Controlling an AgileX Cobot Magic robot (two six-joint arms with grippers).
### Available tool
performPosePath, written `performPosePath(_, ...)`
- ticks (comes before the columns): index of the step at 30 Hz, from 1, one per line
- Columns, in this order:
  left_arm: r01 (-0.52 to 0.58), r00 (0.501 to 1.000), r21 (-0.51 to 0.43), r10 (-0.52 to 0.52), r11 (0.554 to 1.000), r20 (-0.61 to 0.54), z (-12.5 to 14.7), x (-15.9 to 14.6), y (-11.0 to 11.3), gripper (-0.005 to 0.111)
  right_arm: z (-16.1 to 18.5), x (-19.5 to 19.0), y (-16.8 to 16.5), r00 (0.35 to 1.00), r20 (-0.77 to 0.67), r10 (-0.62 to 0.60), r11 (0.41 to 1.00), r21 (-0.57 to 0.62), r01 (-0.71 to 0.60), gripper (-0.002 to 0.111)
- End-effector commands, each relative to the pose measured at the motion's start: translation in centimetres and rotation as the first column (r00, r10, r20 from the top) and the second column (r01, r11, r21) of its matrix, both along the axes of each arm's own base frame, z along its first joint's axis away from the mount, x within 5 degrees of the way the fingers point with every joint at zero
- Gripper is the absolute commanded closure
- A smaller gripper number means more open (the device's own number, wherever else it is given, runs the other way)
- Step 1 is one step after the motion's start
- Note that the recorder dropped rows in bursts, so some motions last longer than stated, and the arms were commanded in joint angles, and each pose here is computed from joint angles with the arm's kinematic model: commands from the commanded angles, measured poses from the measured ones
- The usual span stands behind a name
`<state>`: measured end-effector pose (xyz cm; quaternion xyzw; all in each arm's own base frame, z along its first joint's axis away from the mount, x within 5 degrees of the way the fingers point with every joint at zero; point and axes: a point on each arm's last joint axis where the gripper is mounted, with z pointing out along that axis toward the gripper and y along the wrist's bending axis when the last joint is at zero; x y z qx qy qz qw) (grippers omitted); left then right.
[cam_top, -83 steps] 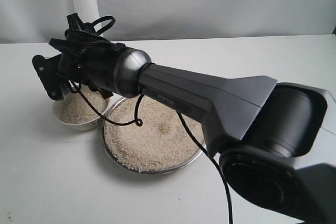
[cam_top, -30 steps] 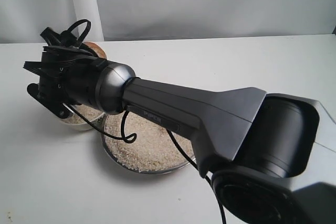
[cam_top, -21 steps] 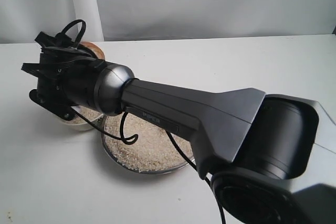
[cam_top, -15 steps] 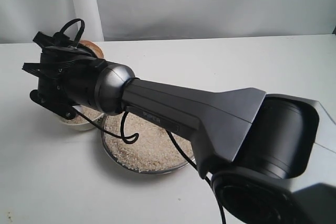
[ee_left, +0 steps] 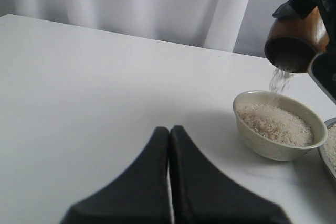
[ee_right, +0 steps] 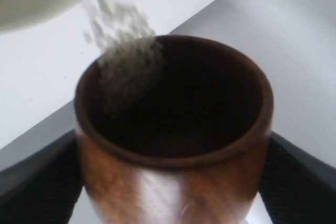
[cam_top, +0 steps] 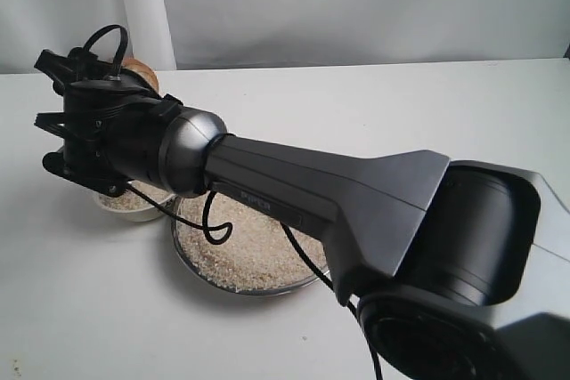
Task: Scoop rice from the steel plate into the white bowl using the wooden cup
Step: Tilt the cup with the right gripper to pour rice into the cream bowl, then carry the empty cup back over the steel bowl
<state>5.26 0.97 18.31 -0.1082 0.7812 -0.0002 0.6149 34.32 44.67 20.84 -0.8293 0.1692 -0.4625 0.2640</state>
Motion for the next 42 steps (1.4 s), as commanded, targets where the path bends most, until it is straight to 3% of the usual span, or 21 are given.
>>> performPosePath(1, 0.005, 1.0, 0.001, -0.005, 1.0, 0.002, 0.0, 0.0, 0.0, 0.107, 0.6, -0.1, 0.1, 0.998, 0.052, 0.024, 0.999, -0.036, -0.022, 0.108)
performPosePath(18, 0.005, 1.0, 0.001, -0.005, 1.0, 0.002, 0.0, 0.0, 0.0, 0.107, 1.1, -0.5, 0.5, 0.99, 0.126, 0.06, 0.995, -0.082, -0.05, 0.108)
performPosePath(22, 0.005, 1.0, 0.001, -0.005, 1.0, 0.002, 0.0, 0.0, 0.0, 0.107, 1.0, -0.5, -0.5, 0.992, -0.026, -0.127, 0.985, 0.113, 0.129, 0.108)
performPosePath(23, 0.005, 1.0, 0.001, -0.005, 1.0, 0.002, 0.0, 0.0, 0.0, 0.107, 1.2, -0.4, -0.8, 0.979, -0.081, -0.185, 0.96, 0.198, 0.198, 0.108)
performPosePath(24, 0.005, 1.0, 0.001, -0.005, 1.0, 0.002, 0.0, 0.0, 0.0, 0.107, 1.9, -0.3, -1.4, 0.947, -0.176, -0.268, 0.891, 0.329, 0.313, 0.108)
performPosePath(25, 0.005, 1.0, 0.001, -0.005, 1.0, 0.002, 0.0, 0.0, 0.0, 0.107, 2.1, -0.2, -1.6, 0.933, -0.21, -0.294, 0.859, 0.37, 0.354, 0.108)
performPosePath(28, 0.005, 1.0, 0.001, -0.005, 1.0, 0.002, 0.0, 0.0, 0.0, 0.107, 4.9, 0.1, -3.0, 0.855, -0.393, -0.339, 0.645, 0.565, 0.515, 0.108)
performPosePath(34, 0.005, 1.0, 0.001, -0.005, 1.0, 0.002, 0.0, 0.0, 0.0, 0.107, 9.0, 0.0, -4.9, 0.757, -0.569, -0.323, 0.3, 0.697, 0.652, 0.108)
performPosePath(40, 0.005, 1.0, 0.001, -0.005, 1.0, 0.002, 0.0, 0.0, 0.0, 0.107, 12.1, -0.7, -5.8, 0.768, -0.573, -0.286, 0.248, 0.73, 0.637, 0.108)
performPosePath(42, 0.005, 1.0, 0.001, -0.005, 1.0, 0.002, 0.0, 0.0, 0.0, 0.107, 12.7, -0.9, -6.0, 0.755, -0.598, -0.267, 0.193, 0.735, 0.65, 0.108)
